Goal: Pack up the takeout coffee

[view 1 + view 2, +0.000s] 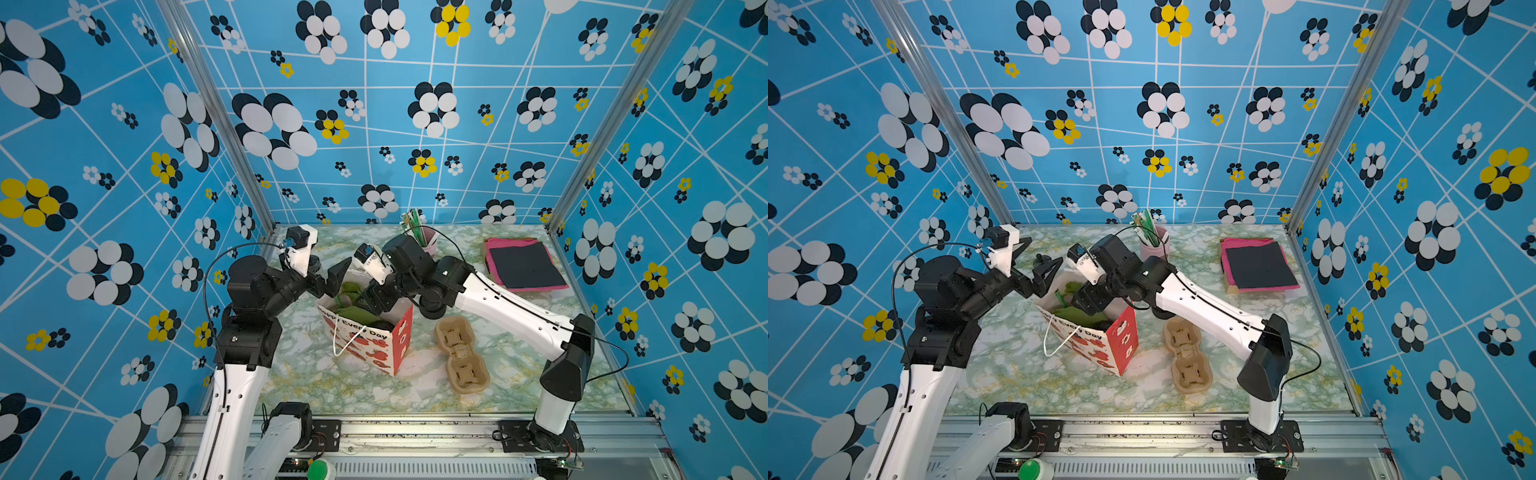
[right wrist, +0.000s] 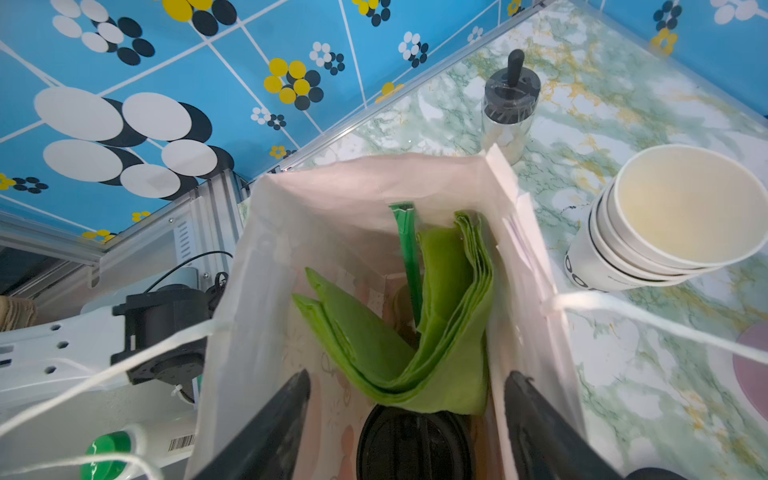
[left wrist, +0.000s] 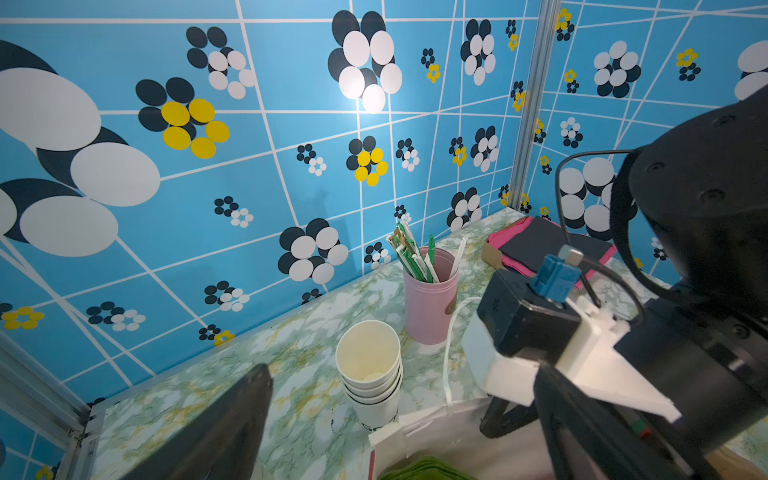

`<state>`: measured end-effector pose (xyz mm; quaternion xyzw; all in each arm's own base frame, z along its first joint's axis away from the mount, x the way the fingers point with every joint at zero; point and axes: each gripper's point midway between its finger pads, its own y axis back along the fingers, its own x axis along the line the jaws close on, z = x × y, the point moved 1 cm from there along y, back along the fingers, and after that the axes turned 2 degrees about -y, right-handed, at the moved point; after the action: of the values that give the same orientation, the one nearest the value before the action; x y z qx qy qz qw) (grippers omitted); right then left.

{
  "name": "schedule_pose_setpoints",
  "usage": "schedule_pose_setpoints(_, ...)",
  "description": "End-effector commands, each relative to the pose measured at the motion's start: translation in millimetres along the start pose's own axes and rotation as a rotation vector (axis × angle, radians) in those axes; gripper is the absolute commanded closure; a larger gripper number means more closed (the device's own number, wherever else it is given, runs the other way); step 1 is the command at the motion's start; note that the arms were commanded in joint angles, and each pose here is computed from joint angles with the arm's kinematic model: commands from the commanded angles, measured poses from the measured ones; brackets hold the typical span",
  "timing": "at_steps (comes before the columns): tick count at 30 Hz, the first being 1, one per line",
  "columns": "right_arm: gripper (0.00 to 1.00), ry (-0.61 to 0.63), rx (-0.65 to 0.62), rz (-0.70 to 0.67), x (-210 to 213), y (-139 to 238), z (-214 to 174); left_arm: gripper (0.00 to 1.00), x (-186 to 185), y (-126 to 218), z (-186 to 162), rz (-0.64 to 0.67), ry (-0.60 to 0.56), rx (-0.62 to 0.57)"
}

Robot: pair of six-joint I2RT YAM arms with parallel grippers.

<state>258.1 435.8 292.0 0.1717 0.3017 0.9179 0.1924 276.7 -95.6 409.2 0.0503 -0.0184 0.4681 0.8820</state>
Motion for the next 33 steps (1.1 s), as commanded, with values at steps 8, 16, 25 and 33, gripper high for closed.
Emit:
schedule_pose_setpoints(8, 0.14, 0.074, -0.411, 0.031, 31, 110, 73, 0.01, -1, 4, -4, -0.007, 0.008, 0.025)
schedule_pose_setpoints(16, 0.13, 0.117, -0.254, -0.156, 3, 124, 23, 0.01, -4, 7, -9, -0.018, 0.0, 0.082)
schedule_pose_setpoints(25, 0.1, 0.095, -0.061, -0.147, -1, 118, -52, 0.01, -3, 6, -20, -0.016, 0.013, 0.133)
schedule_pose_setpoints(33, 0.06, 0.062, -0.005, -0.153, -6, 113, -95, 0.01, -2, 3, -19, -0.024, 0.03, 0.131)
